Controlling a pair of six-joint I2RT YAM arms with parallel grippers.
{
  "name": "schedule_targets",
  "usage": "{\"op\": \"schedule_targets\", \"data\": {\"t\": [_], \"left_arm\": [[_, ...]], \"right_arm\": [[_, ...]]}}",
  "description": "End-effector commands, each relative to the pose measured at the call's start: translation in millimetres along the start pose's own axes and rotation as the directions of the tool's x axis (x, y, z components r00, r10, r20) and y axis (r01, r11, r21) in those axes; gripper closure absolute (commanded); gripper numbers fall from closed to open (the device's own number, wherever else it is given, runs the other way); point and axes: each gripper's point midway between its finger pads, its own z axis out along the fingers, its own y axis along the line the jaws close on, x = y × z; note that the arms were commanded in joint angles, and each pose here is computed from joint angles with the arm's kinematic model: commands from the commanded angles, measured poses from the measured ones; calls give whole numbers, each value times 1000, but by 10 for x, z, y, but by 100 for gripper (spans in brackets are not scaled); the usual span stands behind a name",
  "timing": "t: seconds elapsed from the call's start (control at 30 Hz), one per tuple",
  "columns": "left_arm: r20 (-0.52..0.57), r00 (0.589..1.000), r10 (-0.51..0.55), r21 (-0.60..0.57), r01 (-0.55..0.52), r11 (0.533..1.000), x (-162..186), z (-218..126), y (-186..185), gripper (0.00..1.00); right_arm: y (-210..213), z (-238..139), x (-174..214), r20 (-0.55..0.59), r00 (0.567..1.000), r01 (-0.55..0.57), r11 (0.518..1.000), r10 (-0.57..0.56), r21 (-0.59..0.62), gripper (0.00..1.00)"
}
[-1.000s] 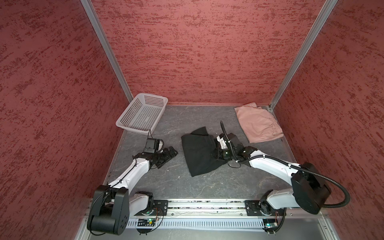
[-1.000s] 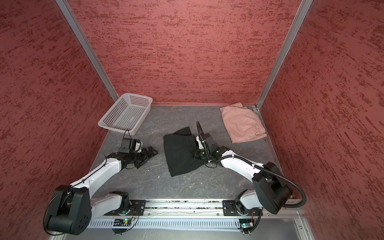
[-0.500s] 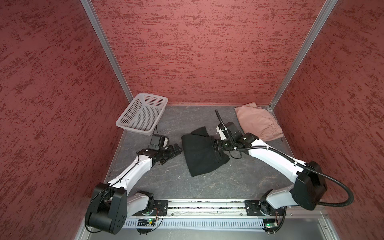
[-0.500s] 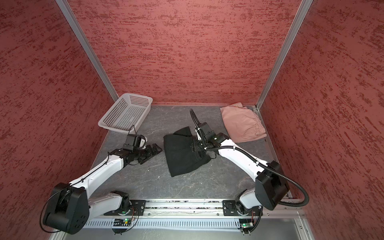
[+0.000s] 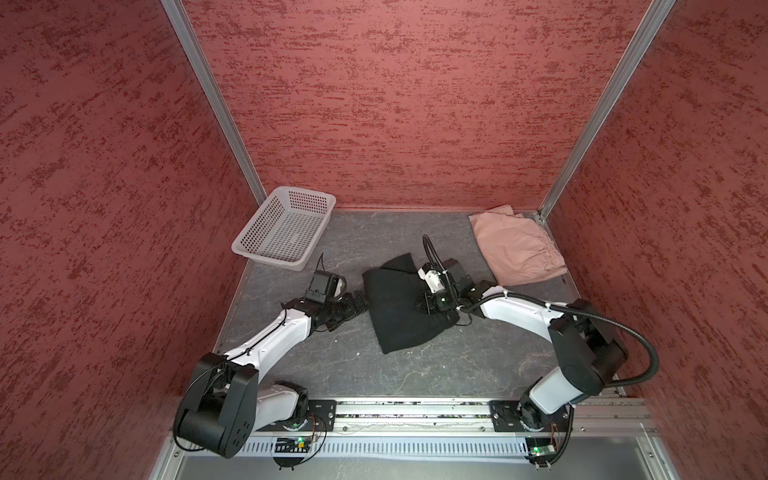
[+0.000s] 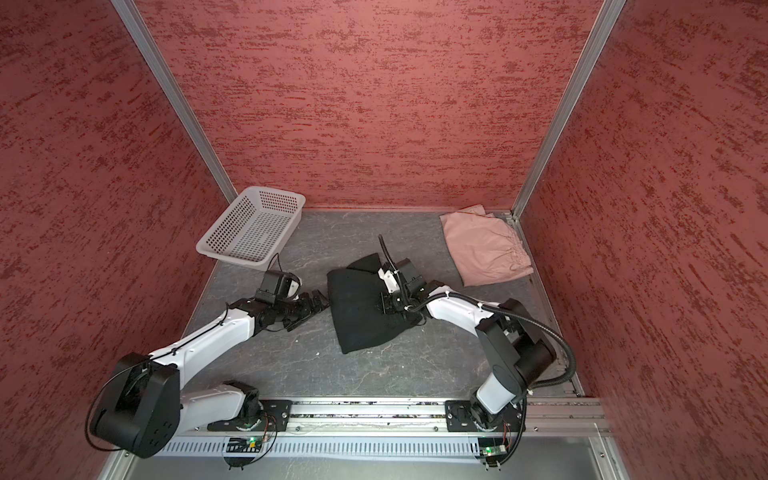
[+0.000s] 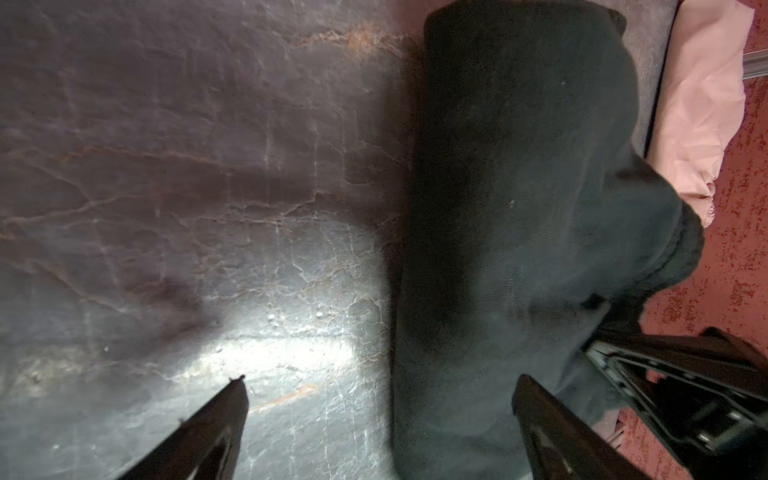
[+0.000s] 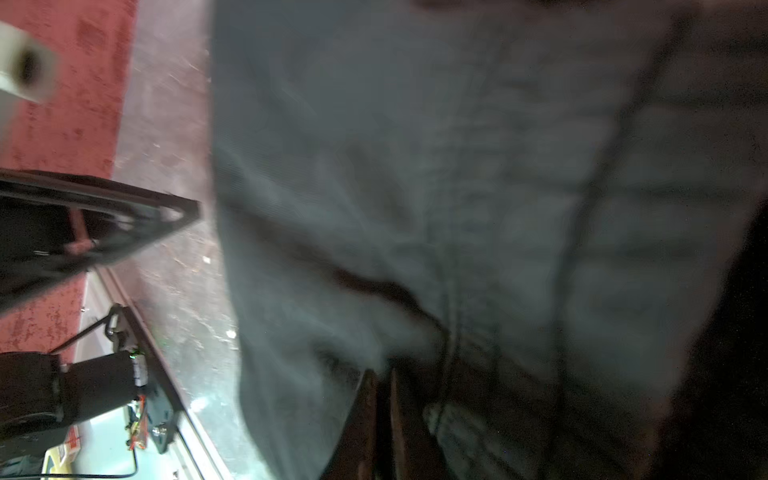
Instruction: Fold and stack the shorts
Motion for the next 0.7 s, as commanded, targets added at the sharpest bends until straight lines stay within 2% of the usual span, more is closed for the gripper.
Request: {"op": "schedule_targets", "data": {"t": [0.0,0.07,0.13,0.27,0.37,0.47,0.6,0.67], "left_arm": [[15,1000,21,10,-21,1000,16,12,-33,1],[16,999,33,11,-34,999,48,23,-42,1],[8,999,38,19,-38,999,95,47,-37,1],[-5,999,35,19,-35,999,151,104,7,1],[-17,999,43,21,-43,999,154,129,-11,1],[-3,996,86,66,-85,994,113,105,-175,1],[50,983,176,123,-181,976,42,42,-460,1],[63,978,200,127,-207,970,22,43,-518,1]], "right_arm": [[-8,31,-73,64,998,14,996,-8,-90,88],[-89,78,28,59,998,-25,991,33,-128,88],[-149,95,94,58,996,-52,982,63,-184,81],[-211,99,156,32,986,-142,934,161,-329,74],[-236,86,75,30,990,-123,953,137,-278,67],[-123,-137,-186,101,993,-37,974,61,-223,58],[-123,-425,-480,194,980,52,996,-36,-76,45],[-127,-434,-522,195,978,85,995,-73,-55,44]]}}
